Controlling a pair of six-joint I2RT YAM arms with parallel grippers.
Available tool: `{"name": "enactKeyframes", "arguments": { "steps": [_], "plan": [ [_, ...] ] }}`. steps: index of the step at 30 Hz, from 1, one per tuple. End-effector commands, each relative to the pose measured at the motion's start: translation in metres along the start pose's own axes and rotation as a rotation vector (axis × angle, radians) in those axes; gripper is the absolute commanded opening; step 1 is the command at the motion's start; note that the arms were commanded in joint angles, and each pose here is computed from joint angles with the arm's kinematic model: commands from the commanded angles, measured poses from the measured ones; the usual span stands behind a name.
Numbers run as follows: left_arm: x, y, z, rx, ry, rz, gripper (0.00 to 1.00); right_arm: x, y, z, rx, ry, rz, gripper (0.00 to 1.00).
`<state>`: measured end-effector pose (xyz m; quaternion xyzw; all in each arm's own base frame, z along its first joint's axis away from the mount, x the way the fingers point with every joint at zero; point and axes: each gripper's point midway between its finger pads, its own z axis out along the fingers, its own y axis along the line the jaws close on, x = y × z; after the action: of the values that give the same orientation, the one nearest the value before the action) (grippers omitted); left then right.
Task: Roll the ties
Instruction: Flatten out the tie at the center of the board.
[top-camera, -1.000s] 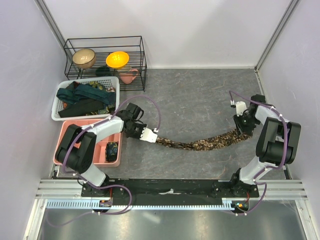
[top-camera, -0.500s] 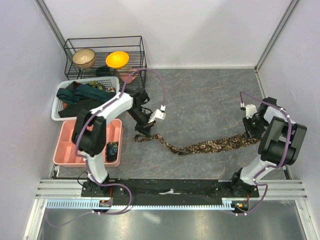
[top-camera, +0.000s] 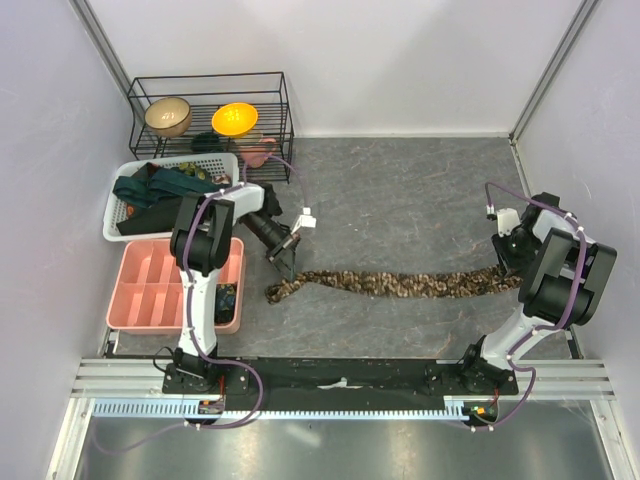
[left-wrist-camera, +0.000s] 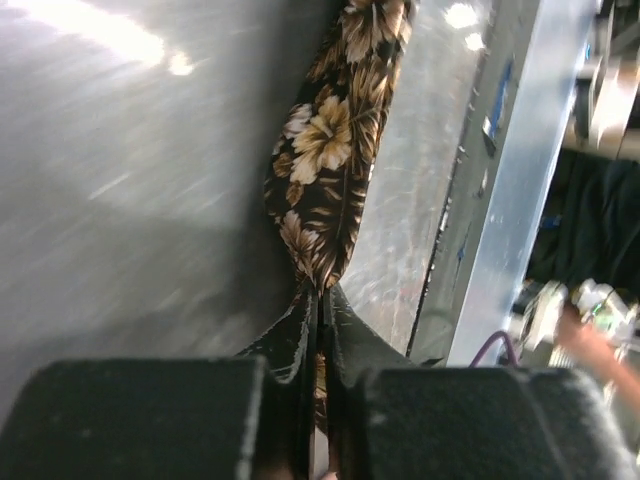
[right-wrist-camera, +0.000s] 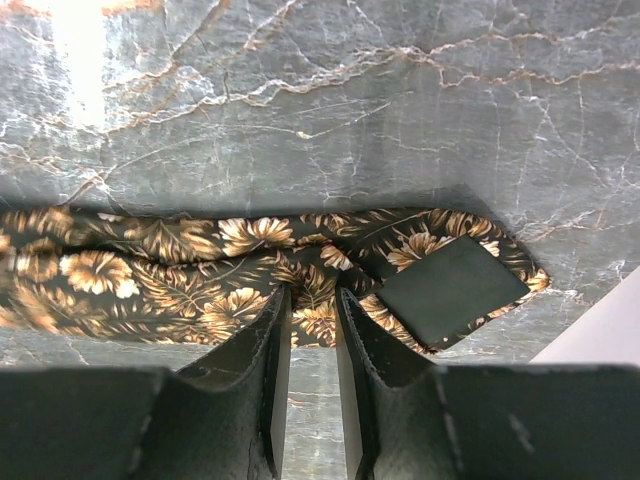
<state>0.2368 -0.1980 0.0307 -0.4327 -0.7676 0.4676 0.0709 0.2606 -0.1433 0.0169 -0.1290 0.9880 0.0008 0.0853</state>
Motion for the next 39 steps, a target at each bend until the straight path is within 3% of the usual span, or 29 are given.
{"name": "enactKeyframes", "arguments": {
  "steps": [1,2,5,10,12,17,18,19,22,25,27,29,32,34,39],
  "plan": [
    [0.004,-0.005,-0.025,-0.027,0.029,-0.181,0.16,0.001,-0.010,0.006,0.020,0.017,-0.014,0.30],
    [0.005,-0.005,-0.027,-0.034,0.042,-0.174,0.32,0.001,-0.009,0.006,0.017,0.014,-0.016,0.30],
    [-0.001,-0.004,-0.037,-0.093,0.029,-0.083,0.51,-0.002,-0.004,0.003,-0.007,-0.006,-0.015,0.30],
    [-0.038,0.007,-0.089,-0.345,-0.114,0.087,0.63,-0.006,0.005,-0.003,-0.042,-0.036,-0.020,0.33],
    [-0.071,0.002,-0.127,-0.555,-0.223,0.256,0.69,-0.008,0.007,-0.007,-0.055,-0.051,-0.023,0.34],
    [-0.109,-0.047,-0.192,-0.925,-0.433,0.552,0.82,-0.026,0.012,-0.029,-0.077,-0.138,-0.042,0.46],
    [-0.112,-0.049,-0.193,-0.944,-0.461,0.577,0.83,-0.030,0.014,-0.033,-0.087,-0.156,-0.044,0.51],
    [-0.113,-0.056,-0.193,-0.942,-0.470,0.604,0.99,-0.035,0.013,-0.040,-0.081,-0.181,-0.050,0.54],
    [-0.110,-0.072,-0.177,-0.849,-0.517,0.558,1.00,-0.044,0.015,-0.052,-0.092,-0.225,-0.064,0.62],
    [-0.107,-0.075,-0.140,-0.724,-0.413,0.628,1.00,-0.047,0.015,-0.060,-0.097,-0.227,-0.061,0.63],
    [-0.099,-0.059,-0.107,-0.783,-0.219,0.687,0.98,-0.042,0.015,-0.060,-0.092,-0.206,-0.052,0.61],
    [-0.086,-0.045,-0.090,-0.826,-0.077,0.765,0.89,-0.032,0.007,-0.057,-0.060,-0.165,-0.033,0.57],
    [-0.052,-0.027,-0.053,-0.797,0.116,0.794,0.82,-0.014,-0.004,-0.043,-0.056,-0.102,0.021,0.48],
    [-0.034,-0.013,-0.040,-0.779,0.196,0.760,0.84,-0.005,-0.008,-0.031,-0.066,-0.072,0.051,0.44],
    [-0.033,0.012,-0.027,-0.781,0.228,0.755,0.90,0.001,-0.015,-0.006,-0.069,-0.048,0.081,0.37]
  ]
}}
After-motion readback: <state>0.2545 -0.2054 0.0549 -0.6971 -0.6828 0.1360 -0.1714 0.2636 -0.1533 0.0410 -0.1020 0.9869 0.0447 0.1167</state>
